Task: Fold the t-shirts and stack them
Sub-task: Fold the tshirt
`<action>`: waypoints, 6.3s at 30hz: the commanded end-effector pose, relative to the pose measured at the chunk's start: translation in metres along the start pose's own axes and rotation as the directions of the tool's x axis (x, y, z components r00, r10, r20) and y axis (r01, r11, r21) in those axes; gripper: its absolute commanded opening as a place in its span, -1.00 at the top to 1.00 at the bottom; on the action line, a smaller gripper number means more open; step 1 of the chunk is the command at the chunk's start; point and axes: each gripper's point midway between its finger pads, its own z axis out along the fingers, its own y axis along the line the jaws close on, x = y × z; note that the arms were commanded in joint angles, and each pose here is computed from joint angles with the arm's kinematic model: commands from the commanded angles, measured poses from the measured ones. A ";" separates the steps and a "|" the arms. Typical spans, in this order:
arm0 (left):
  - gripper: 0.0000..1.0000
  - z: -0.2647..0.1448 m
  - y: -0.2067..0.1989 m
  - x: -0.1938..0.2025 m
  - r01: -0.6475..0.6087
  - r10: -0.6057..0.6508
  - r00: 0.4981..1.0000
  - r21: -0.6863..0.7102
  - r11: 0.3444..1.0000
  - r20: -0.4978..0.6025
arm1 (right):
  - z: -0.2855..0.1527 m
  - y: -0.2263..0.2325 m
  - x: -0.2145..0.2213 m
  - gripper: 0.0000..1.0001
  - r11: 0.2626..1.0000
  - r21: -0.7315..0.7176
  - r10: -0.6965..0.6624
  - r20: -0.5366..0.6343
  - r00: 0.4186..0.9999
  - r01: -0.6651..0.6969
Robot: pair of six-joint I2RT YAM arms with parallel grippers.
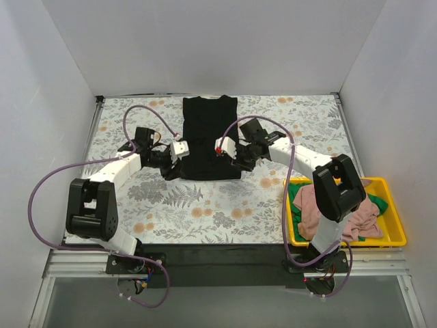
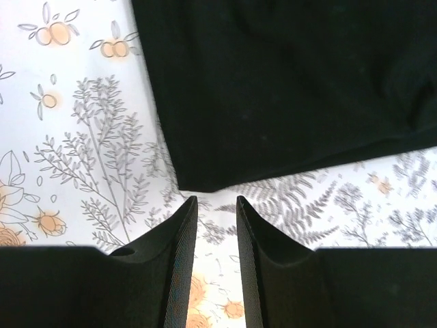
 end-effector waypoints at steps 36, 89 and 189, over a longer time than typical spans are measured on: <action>1.00 0.021 0.016 0.006 -0.263 0.264 0.963 0.030 0.964 -0.055 | 0.020 0.020 0.009 0.97 0.987 -0.014 -0.161 -0.100 0.982 0.161; 1.00 0.026 0.141 -0.007 0.208 -0.208 0.978 0.053 0.977 -0.006 | 0.068 -0.145 -0.046 0.97 0.947 0.014 -0.321 -0.039 0.946 0.322; 1.00 0.079 -0.028 -0.083 -0.439 0.451 0.885 -0.117 0.891 0.114 | 0.099 0.093 -0.029 0.97 0.329 -0.711 0.685 -0.273 0.675 -0.622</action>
